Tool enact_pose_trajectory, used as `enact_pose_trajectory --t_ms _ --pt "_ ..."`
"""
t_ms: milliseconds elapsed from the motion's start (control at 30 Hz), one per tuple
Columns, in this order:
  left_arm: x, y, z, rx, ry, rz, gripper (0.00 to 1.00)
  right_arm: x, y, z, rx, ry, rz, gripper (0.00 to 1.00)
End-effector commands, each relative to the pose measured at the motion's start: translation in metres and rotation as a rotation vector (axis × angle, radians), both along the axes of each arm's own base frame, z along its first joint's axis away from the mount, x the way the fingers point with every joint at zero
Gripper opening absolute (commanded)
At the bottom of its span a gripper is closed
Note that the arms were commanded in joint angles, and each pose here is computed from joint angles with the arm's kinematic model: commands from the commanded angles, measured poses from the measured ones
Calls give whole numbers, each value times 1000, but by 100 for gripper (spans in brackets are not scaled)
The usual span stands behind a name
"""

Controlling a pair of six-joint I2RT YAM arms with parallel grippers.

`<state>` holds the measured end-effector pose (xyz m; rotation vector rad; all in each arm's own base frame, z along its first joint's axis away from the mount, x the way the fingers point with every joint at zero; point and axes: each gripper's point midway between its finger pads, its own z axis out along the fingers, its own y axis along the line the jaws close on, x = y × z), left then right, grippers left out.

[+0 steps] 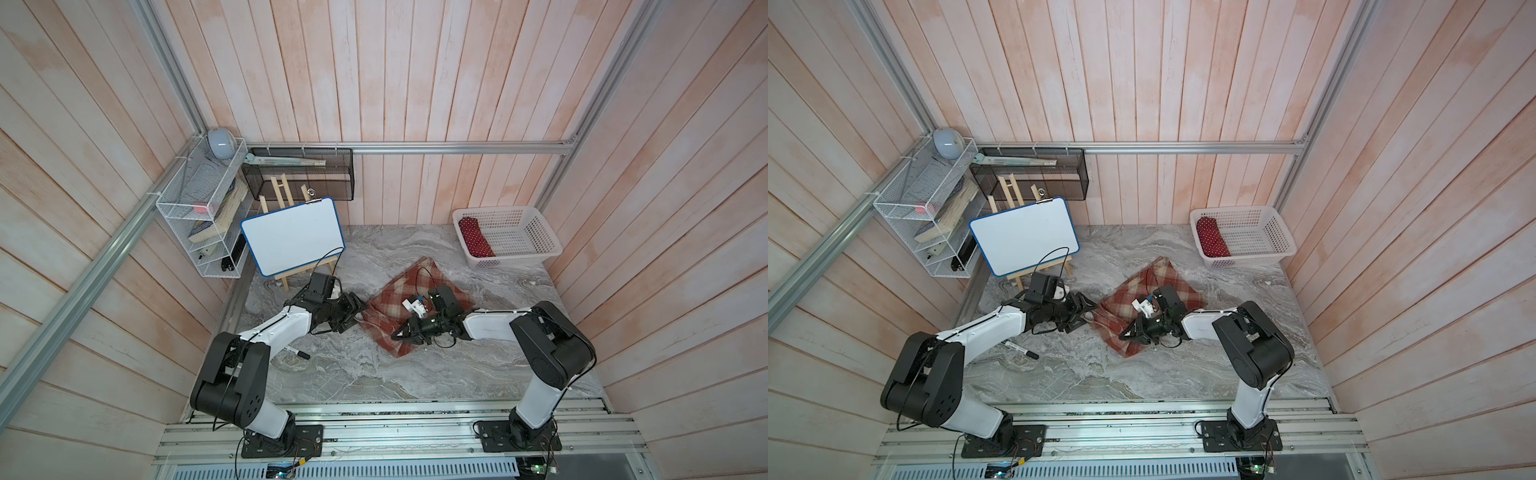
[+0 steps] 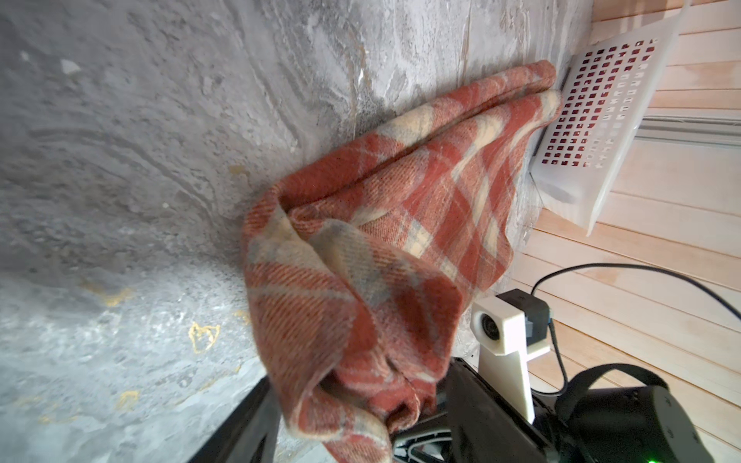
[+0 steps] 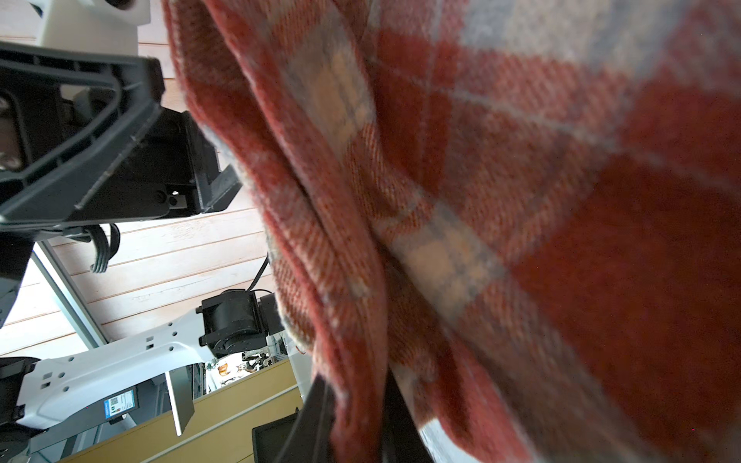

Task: Roll up the skirts
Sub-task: Roll the skirt at the center of the board.

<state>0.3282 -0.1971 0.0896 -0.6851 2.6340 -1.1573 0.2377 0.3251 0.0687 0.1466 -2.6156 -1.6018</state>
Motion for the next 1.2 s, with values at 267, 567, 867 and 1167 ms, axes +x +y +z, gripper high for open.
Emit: enact_pose_trajectory --t_ms 267,567,867,1167 --pt "33 -17 3 -63 -36 -14 70 2 -2 -4 -6 1 7 1" --pt "48 -32 9 -84 -54 -35 70 1 -4 -12 -34 25 7 2" --pt "51 -47 -8 -95 -20 -61 69 4 -6 -18 -57 35 1 6" --pt "59 -58 -29 -76 19 -83 69 9 -12 -18 -89 28 -19 61"
